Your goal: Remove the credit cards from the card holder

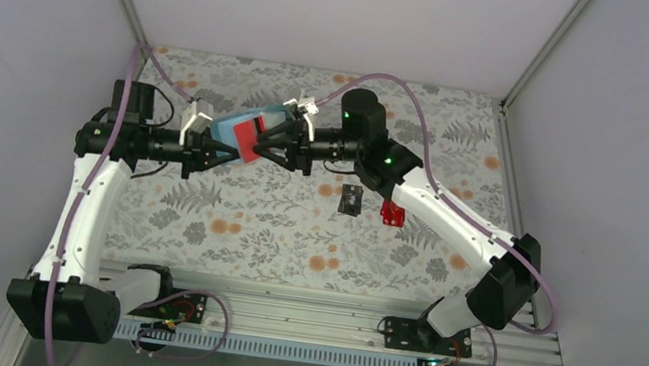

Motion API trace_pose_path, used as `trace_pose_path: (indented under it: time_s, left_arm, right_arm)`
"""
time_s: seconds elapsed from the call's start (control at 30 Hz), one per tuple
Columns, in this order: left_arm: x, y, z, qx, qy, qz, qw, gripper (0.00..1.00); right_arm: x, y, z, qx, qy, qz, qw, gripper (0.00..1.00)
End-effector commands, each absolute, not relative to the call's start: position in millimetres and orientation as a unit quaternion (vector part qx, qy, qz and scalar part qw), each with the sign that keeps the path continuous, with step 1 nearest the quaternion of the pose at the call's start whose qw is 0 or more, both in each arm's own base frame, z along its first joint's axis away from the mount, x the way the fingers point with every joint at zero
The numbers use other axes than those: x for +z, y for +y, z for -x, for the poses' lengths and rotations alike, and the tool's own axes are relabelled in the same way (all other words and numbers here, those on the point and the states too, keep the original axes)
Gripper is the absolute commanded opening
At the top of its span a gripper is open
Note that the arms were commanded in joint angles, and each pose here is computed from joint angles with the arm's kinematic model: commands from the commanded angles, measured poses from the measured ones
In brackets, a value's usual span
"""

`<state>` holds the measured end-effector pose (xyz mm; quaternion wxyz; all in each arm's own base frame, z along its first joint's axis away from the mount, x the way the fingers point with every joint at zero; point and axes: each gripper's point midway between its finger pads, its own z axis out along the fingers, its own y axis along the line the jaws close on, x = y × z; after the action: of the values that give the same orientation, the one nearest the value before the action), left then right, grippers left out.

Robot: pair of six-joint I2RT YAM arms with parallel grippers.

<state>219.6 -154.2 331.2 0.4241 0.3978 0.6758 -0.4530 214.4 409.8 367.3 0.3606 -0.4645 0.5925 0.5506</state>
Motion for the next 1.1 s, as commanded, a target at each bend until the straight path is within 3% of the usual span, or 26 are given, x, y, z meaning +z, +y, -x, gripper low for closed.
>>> trace_pose_path:
  time_s: [0.0,0.27,0.5,0.8,0.97,1.07]
  left_arm:
    - [348.2,-157.3,-208.3,-0.461,0.641,-0.422,0.446,0.02]
    - [347.6,-157.5,-205.7,-0.459,0.636,-0.428,0.449,0.02]
    - [351.3,-158.5,-200.6,-0.463,0.626,-0.435,0.453,0.02]
    - [357.3,-159.7,-194.5,-0.468,0.612,-0.444,0.457,0.02]
    - [356.7,-159.8,-194.7,-0.469,0.612,-0.444,0.457,0.03]
    - [355.6,-159.7,-195.2,-0.469,0.613,-0.443,0.456,0.02]
  right_arm:
    - [379.6,413.6,-242.4,0.516,0.628,0.413,0.410,0.30]
    - [392.8,399.4,-219.5,0.512,0.595,0.453,0.423,0.33]
    - [397.3,389.1,-227.8,0.487,0.609,0.441,0.445,0.34]
    - [373.0,403.0,-233.3,0.494,0.630,0.438,0.409,0.59]
    - [375.7,414.3,-211.7,0.539,0.586,0.473,0.377,0.58]
    - [378.5,416.7,-205.4,0.549,0.573,0.483,0.370,0.50]
